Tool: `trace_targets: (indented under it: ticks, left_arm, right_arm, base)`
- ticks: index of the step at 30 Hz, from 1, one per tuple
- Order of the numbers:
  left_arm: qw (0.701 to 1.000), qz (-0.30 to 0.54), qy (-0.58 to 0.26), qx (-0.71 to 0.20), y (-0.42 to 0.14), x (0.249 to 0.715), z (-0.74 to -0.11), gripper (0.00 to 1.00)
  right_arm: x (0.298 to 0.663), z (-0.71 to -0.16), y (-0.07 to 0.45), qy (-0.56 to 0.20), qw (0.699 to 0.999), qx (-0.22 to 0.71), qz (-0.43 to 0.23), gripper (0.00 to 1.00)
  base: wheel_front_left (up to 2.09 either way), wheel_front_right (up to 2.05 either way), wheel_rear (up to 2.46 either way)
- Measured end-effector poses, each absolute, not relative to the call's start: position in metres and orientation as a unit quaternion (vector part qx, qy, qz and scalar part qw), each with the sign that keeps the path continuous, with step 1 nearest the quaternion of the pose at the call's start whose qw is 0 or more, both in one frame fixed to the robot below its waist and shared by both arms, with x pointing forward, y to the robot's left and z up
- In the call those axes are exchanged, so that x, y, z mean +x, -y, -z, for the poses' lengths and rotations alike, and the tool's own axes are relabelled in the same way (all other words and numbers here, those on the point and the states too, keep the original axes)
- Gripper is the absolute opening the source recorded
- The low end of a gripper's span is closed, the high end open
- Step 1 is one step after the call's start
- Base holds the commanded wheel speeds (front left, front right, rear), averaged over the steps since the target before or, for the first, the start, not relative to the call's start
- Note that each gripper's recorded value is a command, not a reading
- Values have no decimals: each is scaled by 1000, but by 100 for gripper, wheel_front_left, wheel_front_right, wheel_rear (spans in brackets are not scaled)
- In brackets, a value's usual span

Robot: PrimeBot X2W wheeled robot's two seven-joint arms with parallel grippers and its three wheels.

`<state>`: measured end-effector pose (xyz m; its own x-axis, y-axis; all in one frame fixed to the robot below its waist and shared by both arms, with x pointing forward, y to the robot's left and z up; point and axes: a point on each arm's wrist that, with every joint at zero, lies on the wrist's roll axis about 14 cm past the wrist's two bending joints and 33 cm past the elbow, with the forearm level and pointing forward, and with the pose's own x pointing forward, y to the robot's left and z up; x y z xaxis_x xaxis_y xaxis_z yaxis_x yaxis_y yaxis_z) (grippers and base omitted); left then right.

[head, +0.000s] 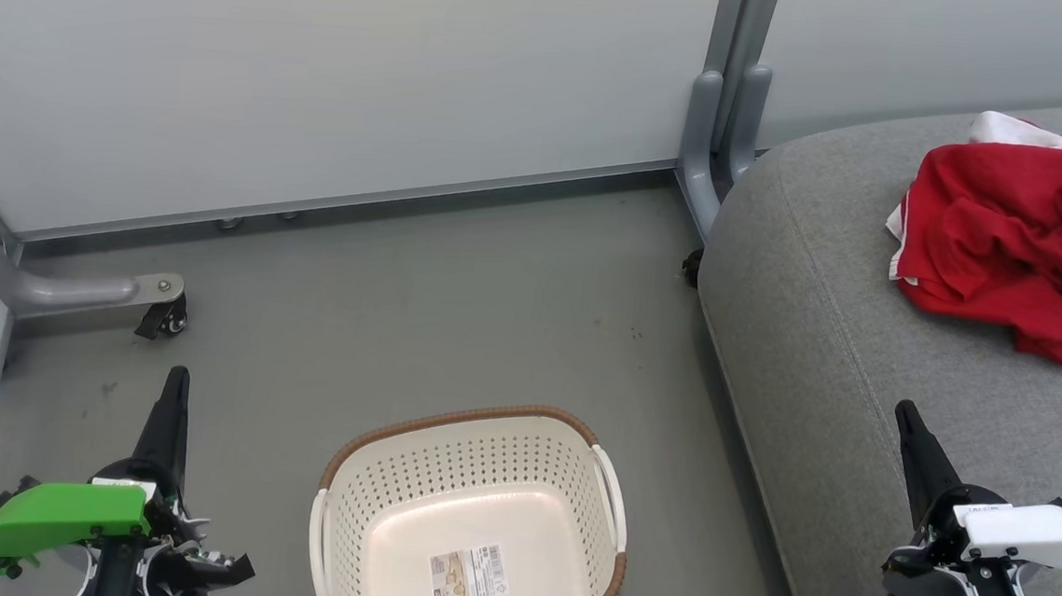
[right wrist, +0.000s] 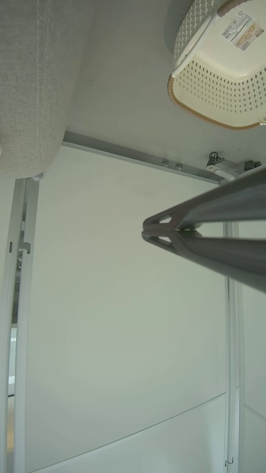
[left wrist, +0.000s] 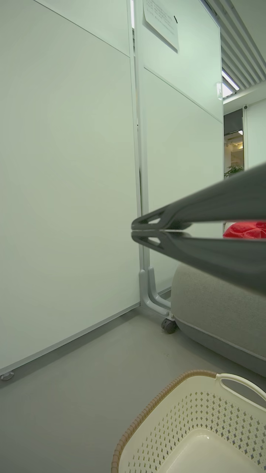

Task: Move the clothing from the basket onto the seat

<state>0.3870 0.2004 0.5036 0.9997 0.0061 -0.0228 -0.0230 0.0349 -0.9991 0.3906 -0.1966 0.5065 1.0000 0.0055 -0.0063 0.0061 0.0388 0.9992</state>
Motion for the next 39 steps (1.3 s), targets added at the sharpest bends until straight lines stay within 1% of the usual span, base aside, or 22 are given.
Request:
trace_targets:
  ticks: [6, 39]
  left_arm:
    - [705, -4, -4, -709, -199, 388, -506, 0]
    - [705, -3, -3, -709, -199, 389, -507, 0]
  right_arm:
    - [390, -507, 199, -1, 706, 708, 0, 0]
    - [390, -507, 199, -1, 706, 708, 0, 0]
  base:
    - [0, 0, 0]
    - [0, 0, 0]
